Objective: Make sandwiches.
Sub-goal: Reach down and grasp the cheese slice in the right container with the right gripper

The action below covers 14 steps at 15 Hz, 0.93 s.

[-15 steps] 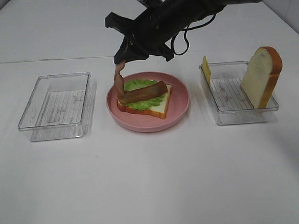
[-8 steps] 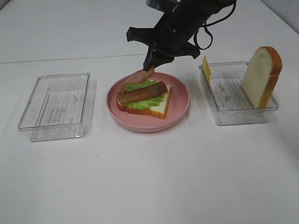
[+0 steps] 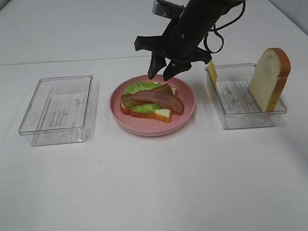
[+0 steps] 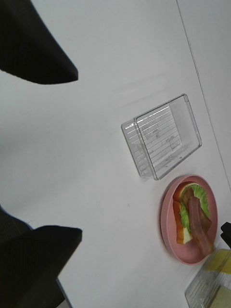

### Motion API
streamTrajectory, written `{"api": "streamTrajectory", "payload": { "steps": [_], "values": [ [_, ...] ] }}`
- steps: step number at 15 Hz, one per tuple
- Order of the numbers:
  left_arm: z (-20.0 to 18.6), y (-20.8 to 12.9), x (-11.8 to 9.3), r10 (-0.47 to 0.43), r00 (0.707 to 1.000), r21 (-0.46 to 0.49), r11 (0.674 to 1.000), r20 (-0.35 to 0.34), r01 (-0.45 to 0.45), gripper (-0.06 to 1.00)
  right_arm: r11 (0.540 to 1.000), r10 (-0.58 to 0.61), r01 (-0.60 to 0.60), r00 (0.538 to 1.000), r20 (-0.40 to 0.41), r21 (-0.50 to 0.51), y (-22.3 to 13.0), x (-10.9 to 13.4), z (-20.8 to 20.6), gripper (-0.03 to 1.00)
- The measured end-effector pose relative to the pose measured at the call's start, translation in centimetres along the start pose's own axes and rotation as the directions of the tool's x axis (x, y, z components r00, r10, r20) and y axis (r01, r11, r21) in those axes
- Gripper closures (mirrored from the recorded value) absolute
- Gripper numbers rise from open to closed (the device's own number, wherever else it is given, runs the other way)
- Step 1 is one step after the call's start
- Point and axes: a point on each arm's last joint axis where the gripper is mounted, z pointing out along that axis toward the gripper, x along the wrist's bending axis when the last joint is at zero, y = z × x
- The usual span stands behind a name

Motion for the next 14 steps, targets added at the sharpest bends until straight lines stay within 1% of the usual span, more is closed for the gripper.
{"api": "streamTrajectory", "payload": {
  "steps": [1,2,3,4,6,7,8,9,10,12,13,14],
  "values": [
    [0.0,0.0,0.0,0.0,1.0,0.0,1.0,0.0,0.0,0.18,1.0,0.0,0.0,1.0,0.0,0.0,0.0,0.0,0.0,0.41],
    [0.0,0.0,0.0,0.0,1.0,0.0,1.0,0.0,0.0,0.18,1.0,0.0,0.0,1.0,0.0,0.0,0.0,0.0,0.0,0.36],
    [0.0,0.0,0.0,0.0,1.0,0.0,1.0,0.0,0.0,0.18,1.0,0.0,0.0,1.0,0.0,0.0,0.0,0.0,0.0,0.36],
    [0.0,0.0,0.0,0.0,1.0,0.0,1.0,0.0,0.0,0.18,1.0,-0.003,0.003,1.0,0.0,-0.006,0.0,0.1,-0.3,0.33],
    [0.0,0.0,0.0,0.0,1.0,0.0,1.0,0.0,0.0,0.18,0.998,-0.042,0.043,0.999,0.013,-0.045,0.6,0.7,-2.6,0.32],
    [0.0,0.0,0.0,0.0,1.0,0.0,1.0,0.0,0.0,0.18,0.998,-0.042,0.043,0.999,0.013,-0.045,0.6,0.7,-2.6,0.32],
    [0.0,0.0,0.0,0.0,1.0,0.0,1.0,0.0,0.0,0.18,0.997,-0.065,0.066,0.997,0.033,-0.046,0.9,0.9,-3.6,0.32],
    [0.0,0.0,0.0,0.0,1.0,0.0,1.0,0.0,0.0,0.18,0.996,-0.074,0.076,0.995,0.063,-0.04,1.3,1.0,-4.6,0.32],
    [0.0,0.0,0.0,0.0,1.0,0.0,1.0,0.0,0.0,0.18,0.995,-0.093,0.097,0.985,0.147,-0.017,1.8,0.9,-6.2,0.32],
    [0.0,0.0,0.0,0.0,1.0,0.0,1.0,0.0,0.0,0.18,0.993,-0.116,0.12,0.954,0.277,0.003,2.2,0.3,-8.0,0.32],
    [0.0,0.0,0.0,0.0,1.0,0.0,1.0,0.0,0.0,0.18,0.993,-0.117,0.12,0.935,0.336,0.01,2.4,-0.3,-8.7,0.32],
    [0.0,0.0,0.0,0.0,1.0,0.0,1.0,0.0,0.0,0.18,0.994,-0.106,0.11,0.922,0.372,0.011,2.7,-1.3,-9.2,0.32]
  ]
}}
